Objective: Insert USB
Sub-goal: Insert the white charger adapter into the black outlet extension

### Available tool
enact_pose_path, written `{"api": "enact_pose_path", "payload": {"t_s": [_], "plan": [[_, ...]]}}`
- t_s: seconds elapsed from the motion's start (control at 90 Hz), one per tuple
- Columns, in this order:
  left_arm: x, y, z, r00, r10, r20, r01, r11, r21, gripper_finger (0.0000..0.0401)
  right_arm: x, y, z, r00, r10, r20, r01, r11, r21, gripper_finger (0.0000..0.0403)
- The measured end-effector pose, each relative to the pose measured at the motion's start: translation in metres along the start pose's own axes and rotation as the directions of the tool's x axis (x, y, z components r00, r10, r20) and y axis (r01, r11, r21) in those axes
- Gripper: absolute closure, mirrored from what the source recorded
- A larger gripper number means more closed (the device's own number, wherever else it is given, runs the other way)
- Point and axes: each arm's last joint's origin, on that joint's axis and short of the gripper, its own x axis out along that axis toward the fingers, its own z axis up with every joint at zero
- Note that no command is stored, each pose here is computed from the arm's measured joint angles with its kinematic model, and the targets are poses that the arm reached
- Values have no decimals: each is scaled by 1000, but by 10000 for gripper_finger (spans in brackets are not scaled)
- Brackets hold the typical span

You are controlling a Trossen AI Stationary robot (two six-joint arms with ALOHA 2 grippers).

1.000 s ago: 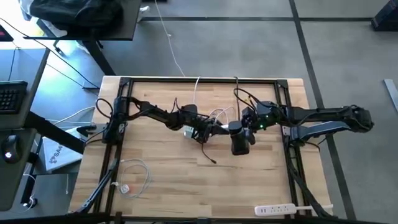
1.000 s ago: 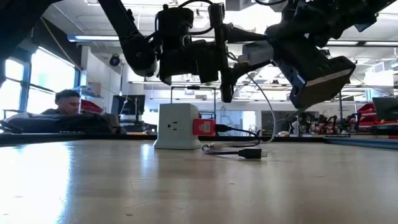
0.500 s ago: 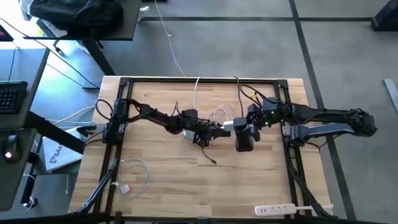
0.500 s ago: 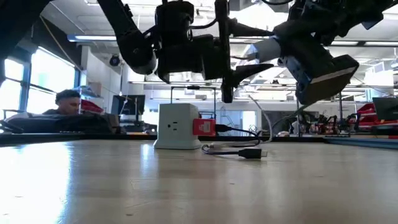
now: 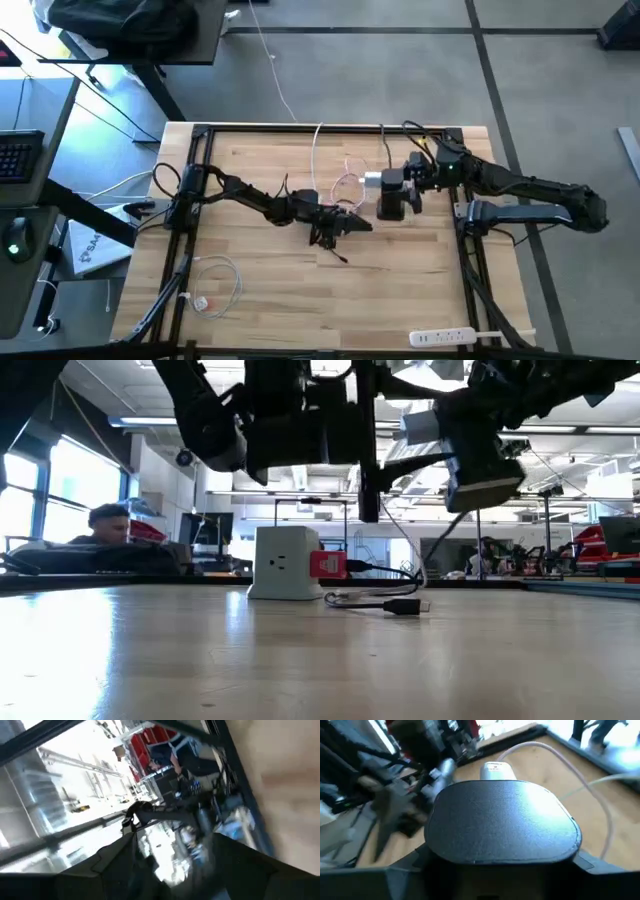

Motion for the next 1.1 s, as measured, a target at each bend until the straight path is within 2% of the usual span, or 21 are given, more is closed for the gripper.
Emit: {"api": "enact_pose_path", "payload": {"t_s": [0.156,0.256,0.333,0.444,0.533,0.644,0.722,0.789,0.867,0.956,1.044,1.1], "plan": [[3,5,13,998,-8,-59,-5,975,-222,160,-4,-19,8,974,-210,88,214,976,-39,183],[4,12,20,988,18,-155,-63,955,-290,160,-8,-30,15,919,-359,166,371,927,-49,183],[4,20,26,967,47,-249,-123,946,-298,160,-12,-37,19,843,-492,217,511,859,-39,183],[2,32,33,914,37,-404,-163,945,-284,160,-19,-43,30,700,-634,328,682,729,-46,183],[-1,44,34,855,18,-519,-192,940,-283,160,-27,-43,44,594,-696,404,777,627,-62,183],[-6,54,37,789,-11,-614,-224,926,-305,160,-38,-38,64,504,-717,481,834,549,-56,183],[-14,59,40,757,-36,-653,-249,907,-339,160,-43,-36,72,491,-715,498,844,532,-70,183],[-24,63,42,734,-48,-677,-295,876,-382,160,-43,-35,73,502,-719,480,844,529,-91,183],[-36,67,43,711,-65,-700,-361,820,-444,160,-44,-34,70,519,-732,442,842,527,-116,183],[-50,67,44,686,-91,-722,-423,757,-498,160,-47,-30,67,510,-747,427,849,515,-115,183],[-60,69,46,685,-100,-722,-454,716,-530,160,-55,-25,69,496,-738,457,854,509,-105,183],[-64,71,48,688,-101,-719,-465,699,-544,160,-58,-22,68,516,-725,455,844,522,-125,183]]}}
